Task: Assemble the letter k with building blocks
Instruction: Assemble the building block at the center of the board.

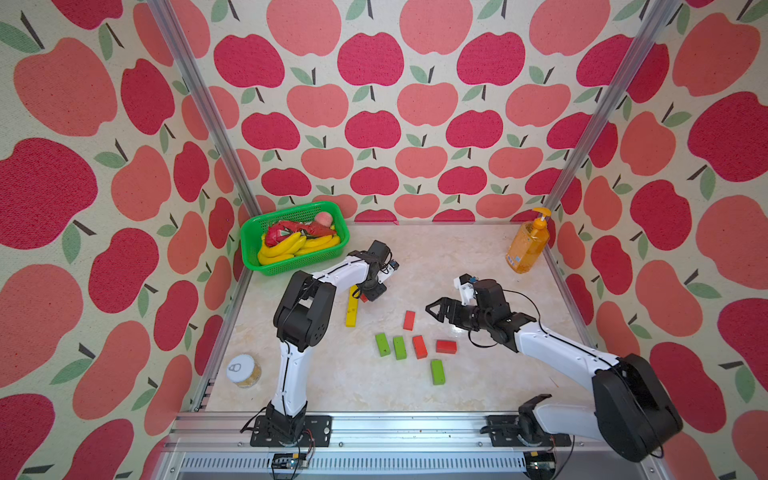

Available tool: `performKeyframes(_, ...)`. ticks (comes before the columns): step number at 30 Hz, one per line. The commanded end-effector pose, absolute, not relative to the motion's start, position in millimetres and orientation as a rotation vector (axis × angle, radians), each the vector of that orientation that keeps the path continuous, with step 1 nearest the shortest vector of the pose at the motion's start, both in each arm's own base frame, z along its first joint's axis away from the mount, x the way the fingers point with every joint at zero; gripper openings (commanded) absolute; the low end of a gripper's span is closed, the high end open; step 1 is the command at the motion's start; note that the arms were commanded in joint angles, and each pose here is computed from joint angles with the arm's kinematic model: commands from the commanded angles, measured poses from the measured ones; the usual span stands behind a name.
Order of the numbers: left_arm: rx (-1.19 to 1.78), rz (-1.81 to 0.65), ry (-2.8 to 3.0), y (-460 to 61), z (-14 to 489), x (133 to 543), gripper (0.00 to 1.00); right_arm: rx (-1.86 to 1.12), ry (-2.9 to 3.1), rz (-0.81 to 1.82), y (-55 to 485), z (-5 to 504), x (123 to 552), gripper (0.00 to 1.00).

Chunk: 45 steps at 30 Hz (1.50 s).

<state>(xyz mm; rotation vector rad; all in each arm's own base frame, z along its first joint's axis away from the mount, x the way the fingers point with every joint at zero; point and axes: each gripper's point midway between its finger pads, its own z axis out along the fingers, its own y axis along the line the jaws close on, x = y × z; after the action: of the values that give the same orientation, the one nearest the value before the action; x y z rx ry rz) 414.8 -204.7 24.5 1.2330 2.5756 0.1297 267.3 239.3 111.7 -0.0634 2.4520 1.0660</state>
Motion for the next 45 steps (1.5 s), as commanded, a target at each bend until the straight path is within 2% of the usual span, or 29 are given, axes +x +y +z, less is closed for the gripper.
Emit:
performKeyframes(1,1.294,0.155,2.675,-194.2,-4.4,397.9,0.38,-0.066,2.449,1.082,242.2,112.6,266.0,0.99)
performKeyframes(17,1.298,0.168,2.685,-192.3,-8.7,398.1,0.35,-0.069,2.447,1.083,242.4,113.4,265.4,0.99)
performKeyframes(28,1.3,0.185,2.681,-191.4,-8.0,398.5,0.44,-0.069,2.447,1.082,243.2,113.9,266.8,0.99)
performKeyframes(35,1.305,0.177,2.681,-192.9,-8.6,397.9,0.38,-0.073,2.445,1.083,243.8,115.2,267.7,0.99)
performKeyframes(45,1.323,0.192,2.675,-192.5,-10.0,397.1,0.36,-0.076,2.445,1.083,244.7,115.9,268.6,0.99)
